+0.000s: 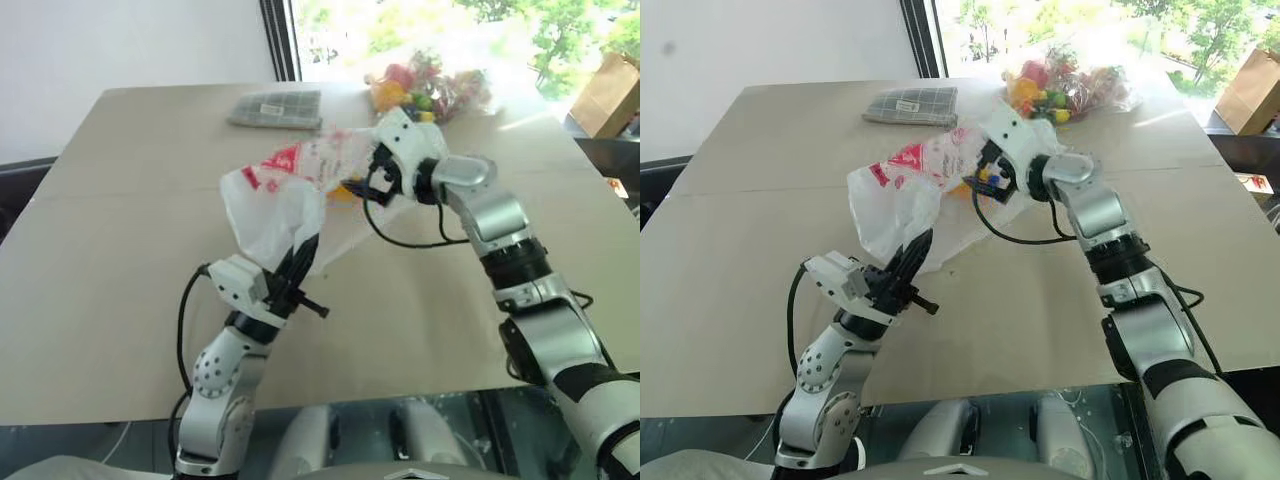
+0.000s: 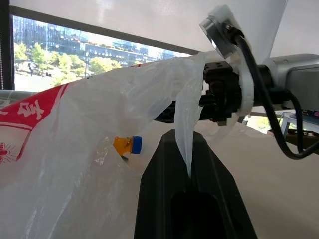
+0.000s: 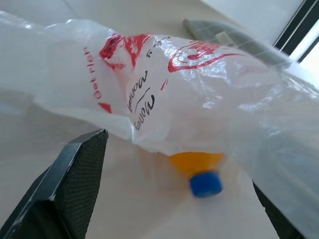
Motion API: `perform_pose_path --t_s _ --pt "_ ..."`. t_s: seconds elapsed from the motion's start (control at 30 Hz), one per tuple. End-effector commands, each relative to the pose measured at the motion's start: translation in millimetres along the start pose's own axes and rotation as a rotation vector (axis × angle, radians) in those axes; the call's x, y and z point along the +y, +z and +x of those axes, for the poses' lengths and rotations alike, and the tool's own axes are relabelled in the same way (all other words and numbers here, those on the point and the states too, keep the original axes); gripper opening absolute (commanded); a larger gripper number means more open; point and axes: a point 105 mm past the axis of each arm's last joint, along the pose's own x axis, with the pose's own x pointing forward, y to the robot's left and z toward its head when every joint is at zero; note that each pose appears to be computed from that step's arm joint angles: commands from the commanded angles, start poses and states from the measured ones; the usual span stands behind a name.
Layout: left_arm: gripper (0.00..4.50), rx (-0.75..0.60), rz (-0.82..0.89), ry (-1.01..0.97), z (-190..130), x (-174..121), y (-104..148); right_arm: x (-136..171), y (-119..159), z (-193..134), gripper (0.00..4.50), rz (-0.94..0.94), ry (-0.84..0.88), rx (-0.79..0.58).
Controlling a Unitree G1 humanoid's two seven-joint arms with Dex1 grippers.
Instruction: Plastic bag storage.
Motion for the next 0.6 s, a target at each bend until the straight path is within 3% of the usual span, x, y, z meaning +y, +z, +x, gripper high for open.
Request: perform_pose_path --t_s 0.03,0.2,0.27,0.37,0.43,0.5,0.6 --pt "0.00 -0.037 0.020 0.027 -0.5 5.6 6.6 38.6 15.9 -38.4 4.42 -0.024 0.303 -0.067" --pt "0.00 -0.038 0.020 0.013 3.3 4.9 5.5 69.7 17.1 -78.3 4.42 -0.002 0.523 -0.087" --pt "0.00 -0.040 0.023 0.008 4.4 5.1 6.8 61.4 37.9 -81.9 4.42 0.016 0.472 -0.194" --pt "0.00 -0.038 0.026 0.008 3.3 5.5 7.3 13.6 79.2 -82.1 4.42 0.039 0.164 -0.415" --pt "0.00 -0.036 0.025 0.009 2.1 5.6 7.4 -1.5 89.1 -87.5 4.42 0.037 0.076 -0.470" --pt "0.00 -0.033 0.022 0.013 0.6 5.5 6.8 -14.8 83.1 -93.2 4.42 0.015 0.003 -0.434" --pt "0.00 -0.032 0.016 0.014 -0.3 3.1 5.6 -22.0 38.9 -95.0 4.42 0.000 -0.034 -0.218"
